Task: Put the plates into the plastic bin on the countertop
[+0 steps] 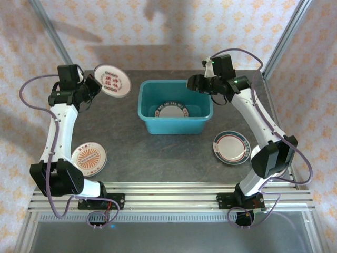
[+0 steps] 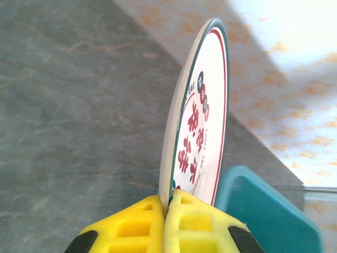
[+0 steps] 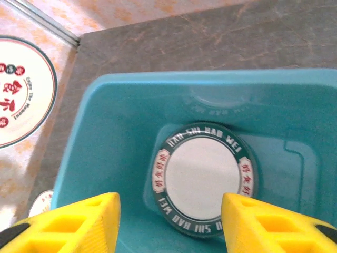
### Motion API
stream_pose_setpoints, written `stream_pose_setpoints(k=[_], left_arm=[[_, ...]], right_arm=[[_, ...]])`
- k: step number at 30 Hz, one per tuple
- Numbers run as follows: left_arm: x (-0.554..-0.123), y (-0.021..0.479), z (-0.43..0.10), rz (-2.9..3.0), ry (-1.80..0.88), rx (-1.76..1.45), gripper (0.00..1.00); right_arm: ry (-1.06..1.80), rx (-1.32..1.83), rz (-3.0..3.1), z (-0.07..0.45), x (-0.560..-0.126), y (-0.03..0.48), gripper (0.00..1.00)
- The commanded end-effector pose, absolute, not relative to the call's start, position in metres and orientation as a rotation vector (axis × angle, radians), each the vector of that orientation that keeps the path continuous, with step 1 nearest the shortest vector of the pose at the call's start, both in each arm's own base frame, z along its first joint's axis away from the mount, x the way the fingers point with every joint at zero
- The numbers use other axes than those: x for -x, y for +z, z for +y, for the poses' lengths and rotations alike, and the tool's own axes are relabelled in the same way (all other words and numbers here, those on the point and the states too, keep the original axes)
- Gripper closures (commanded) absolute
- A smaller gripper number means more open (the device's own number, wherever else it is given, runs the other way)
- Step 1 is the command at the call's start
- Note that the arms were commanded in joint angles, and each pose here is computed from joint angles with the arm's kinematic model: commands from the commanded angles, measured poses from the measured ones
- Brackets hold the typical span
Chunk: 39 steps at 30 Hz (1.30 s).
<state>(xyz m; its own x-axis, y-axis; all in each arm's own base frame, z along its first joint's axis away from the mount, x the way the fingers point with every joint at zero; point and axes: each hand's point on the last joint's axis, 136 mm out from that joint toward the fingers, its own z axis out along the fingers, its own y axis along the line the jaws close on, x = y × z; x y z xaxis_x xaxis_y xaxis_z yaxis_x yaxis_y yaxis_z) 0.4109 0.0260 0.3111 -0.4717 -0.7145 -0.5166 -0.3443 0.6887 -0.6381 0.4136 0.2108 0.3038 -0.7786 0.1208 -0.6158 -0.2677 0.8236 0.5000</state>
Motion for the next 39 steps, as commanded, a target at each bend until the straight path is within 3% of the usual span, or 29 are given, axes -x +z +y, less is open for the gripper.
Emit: stream_pose_setpoints(k=[1, 12, 28, 34, 39], left_arm=[[-0.414, 0.363, 0.005, 1.997, -0.671, 0.715, 1.0], [-0.434, 0.405, -0.082, 1.949, -0.95, 0.489, 1.0], [-0.443, 0.409, -0.157, 1.955, -1.19, 0.339, 1.0], [-0.442, 0.408, -0.167, 1.963, -1.215, 0.317, 1.0], [-0.441, 0.399, -0.166, 1.993, -1.195, 0.314, 1.0]], right_arm=[[0.866, 0.157, 2.319, 0.225, -0.417, 0.32, 0.47], [1.166, 0.322, 2.17, 0.266, -0.418, 0.377, 0.47], [1.154, 0.209, 2.259, 0.271, -0.444, 0.333, 0.5], [1.165, 0.178, 2.267, 0.273, -0.448, 0.326, 0.57], [1.15, 0.147, 2.257, 0.269, -0.45, 0.326, 0.71]])
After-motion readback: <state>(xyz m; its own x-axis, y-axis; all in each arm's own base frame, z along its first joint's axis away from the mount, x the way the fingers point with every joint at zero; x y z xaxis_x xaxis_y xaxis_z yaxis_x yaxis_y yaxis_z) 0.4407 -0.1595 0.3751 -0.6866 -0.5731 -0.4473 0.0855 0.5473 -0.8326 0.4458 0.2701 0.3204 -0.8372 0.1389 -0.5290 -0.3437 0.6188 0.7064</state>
